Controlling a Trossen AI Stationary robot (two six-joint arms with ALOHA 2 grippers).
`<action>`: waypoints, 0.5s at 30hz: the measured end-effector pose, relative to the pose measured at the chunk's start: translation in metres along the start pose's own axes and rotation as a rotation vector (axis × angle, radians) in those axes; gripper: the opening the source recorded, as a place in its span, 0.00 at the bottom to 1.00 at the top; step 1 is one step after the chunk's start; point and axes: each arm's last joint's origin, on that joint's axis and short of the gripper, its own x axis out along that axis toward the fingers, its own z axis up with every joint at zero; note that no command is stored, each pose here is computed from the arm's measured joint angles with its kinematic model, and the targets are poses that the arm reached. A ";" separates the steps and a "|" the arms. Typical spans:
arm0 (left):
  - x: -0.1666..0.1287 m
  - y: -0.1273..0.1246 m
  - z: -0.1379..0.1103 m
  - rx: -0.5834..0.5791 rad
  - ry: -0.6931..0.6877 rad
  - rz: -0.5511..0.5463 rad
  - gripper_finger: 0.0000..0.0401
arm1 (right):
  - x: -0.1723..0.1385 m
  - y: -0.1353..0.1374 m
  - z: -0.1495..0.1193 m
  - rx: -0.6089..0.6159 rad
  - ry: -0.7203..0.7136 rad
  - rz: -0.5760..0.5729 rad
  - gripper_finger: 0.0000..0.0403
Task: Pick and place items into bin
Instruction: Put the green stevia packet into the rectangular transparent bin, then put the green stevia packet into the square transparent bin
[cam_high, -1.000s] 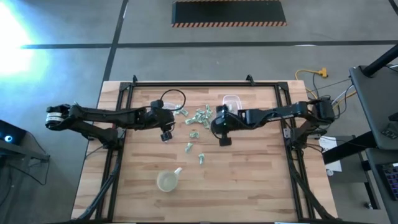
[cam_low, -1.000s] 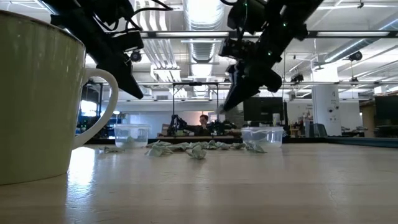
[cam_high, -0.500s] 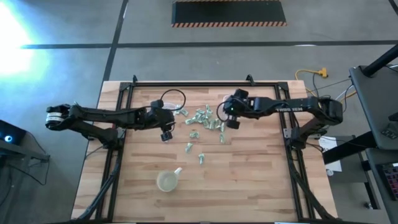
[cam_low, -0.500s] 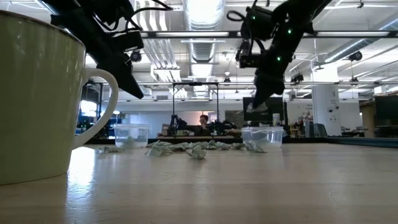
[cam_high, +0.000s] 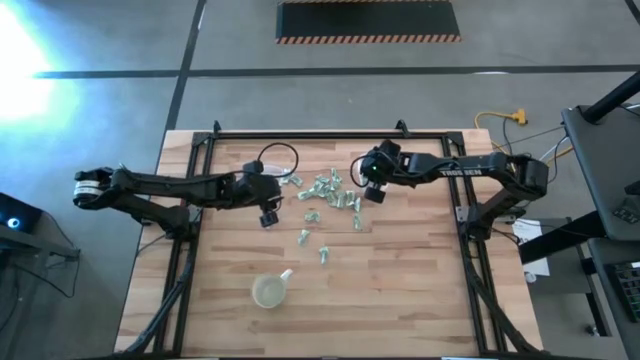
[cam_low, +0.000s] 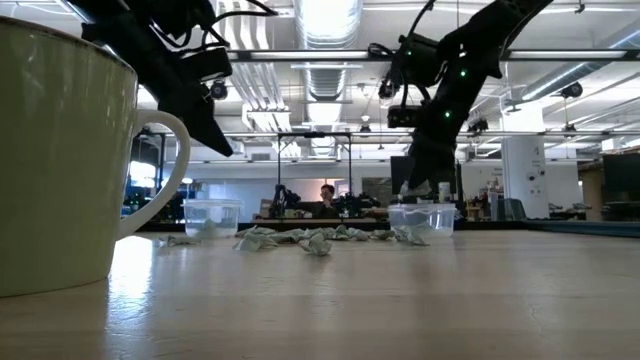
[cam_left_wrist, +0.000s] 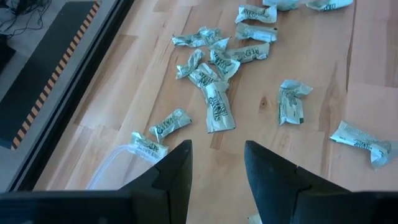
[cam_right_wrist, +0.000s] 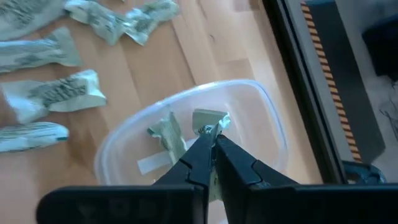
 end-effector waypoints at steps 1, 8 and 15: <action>0.000 0.000 0.001 -0.003 -0.007 0.000 0.32 | 0.000 0.000 0.000 -0.001 0.000 0.001 0.07; 0.000 -0.001 0.003 -0.011 -0.030 -0.017 0.32 | 0.000 0.000 0.000 -0.001 -0.001 0.000 0.19; 0.001 -0.010 0.003 0.005 -0.031 -0.157 0.32 | -0.012 0.001 0.003 -0.003 -0.041 0.003 0.24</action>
